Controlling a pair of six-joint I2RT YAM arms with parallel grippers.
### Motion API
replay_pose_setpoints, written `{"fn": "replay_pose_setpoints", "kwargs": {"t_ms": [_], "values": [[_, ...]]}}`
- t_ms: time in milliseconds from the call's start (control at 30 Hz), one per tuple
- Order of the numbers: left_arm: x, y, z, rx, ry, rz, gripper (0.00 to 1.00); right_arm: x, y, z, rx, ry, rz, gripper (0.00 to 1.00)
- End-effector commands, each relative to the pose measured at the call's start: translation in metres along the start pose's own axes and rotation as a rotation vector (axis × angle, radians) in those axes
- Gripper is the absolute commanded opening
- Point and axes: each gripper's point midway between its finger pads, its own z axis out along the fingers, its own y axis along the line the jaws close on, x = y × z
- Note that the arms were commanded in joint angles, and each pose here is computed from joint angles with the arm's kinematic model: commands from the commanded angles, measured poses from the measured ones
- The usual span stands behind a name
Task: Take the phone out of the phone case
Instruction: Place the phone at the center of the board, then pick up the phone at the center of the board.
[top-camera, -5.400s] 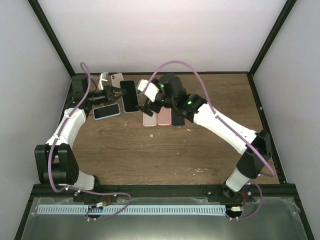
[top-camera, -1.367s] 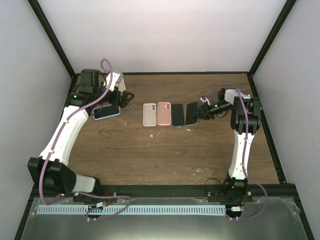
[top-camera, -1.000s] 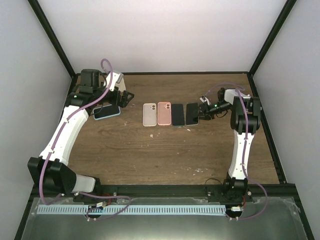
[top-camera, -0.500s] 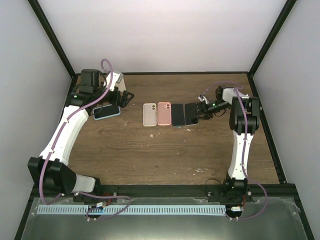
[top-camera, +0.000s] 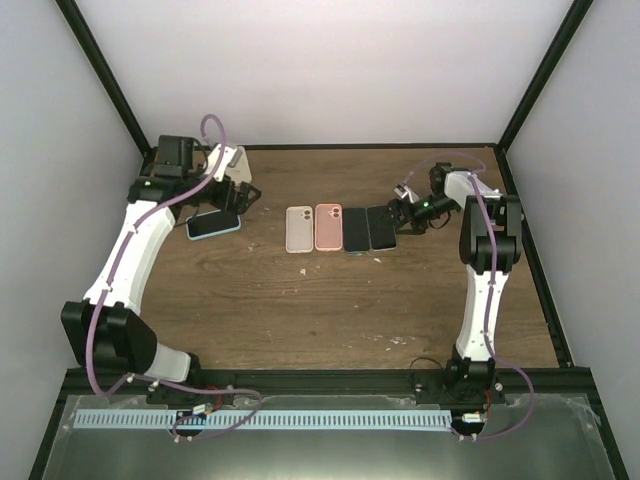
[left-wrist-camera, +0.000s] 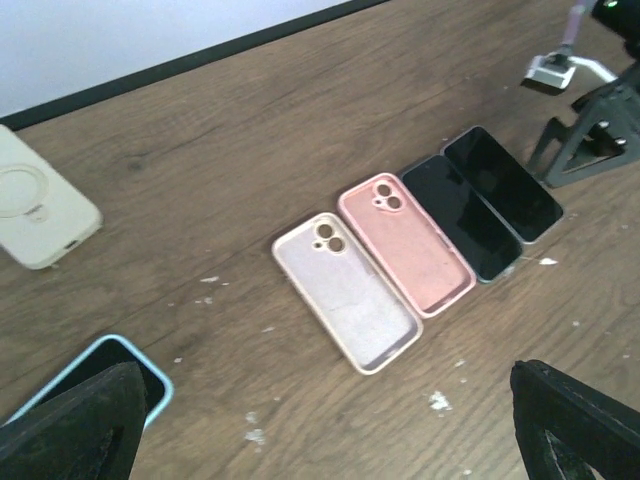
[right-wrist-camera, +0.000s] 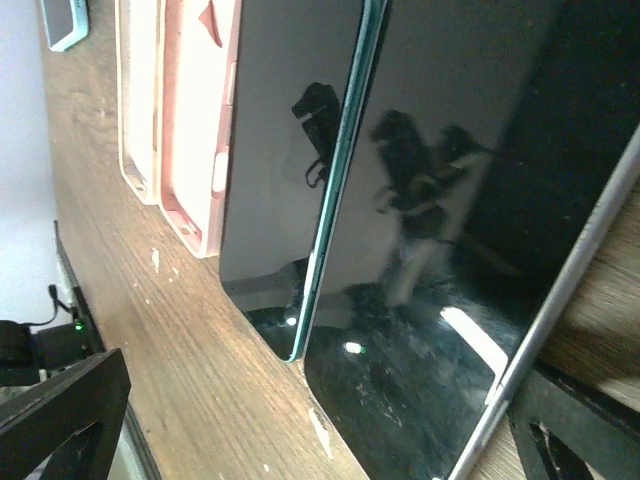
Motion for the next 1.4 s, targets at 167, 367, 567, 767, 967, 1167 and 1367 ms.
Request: {"fn": "replay_pose_setpoints", "kwargs": {"t_ms": [167, 367, 567, 767, 967, 1167, 1367], "values": [[0.036, 0.061, 0.006, -0.021, 0.132, 0.024, 1.00, -0.011, 0.016, -0.023, 0.081, -0.044, -0.119, 1.00], [0.070, 0.121, 0.030, -0.019, 0.215, -0.096, 1.00, -0.021, 0.041, -0.043, 0.089, -0.095, -0.195, 1.00], [0.096, 0.177, 0.050, -0.029, 0.284, -0.191, 1.00, -0.027, 0.080, -0.065, 0.043, -0.177, -0.267, 1.00], [0.119, 0.220, 0.076, -0.062, 0.334, -0.231, 1.00, -0.030, 0.122, -0.084, -0.052, -0.261, -0.328, 1.00], [0.122, 0.244, 0.101, -0.060, 0.344, -0.252, 1.00, -0.034, 0.142, -0.095, -0.087, -0.304, -0.355, 1.00], [0.125, 0.250, 0.120, -0.019, 0.347, -0.276, 1.00, -0.032, 0.145, -0.096, -0.098, -0.308, -0.355, 1.00], [0.136, 0.236, 0.138, 0.036, 0.374, -0.289, 1.00, -0.032, 0.144, -0.094, -0.107, -0.305, -0.348, 1.00]]}}
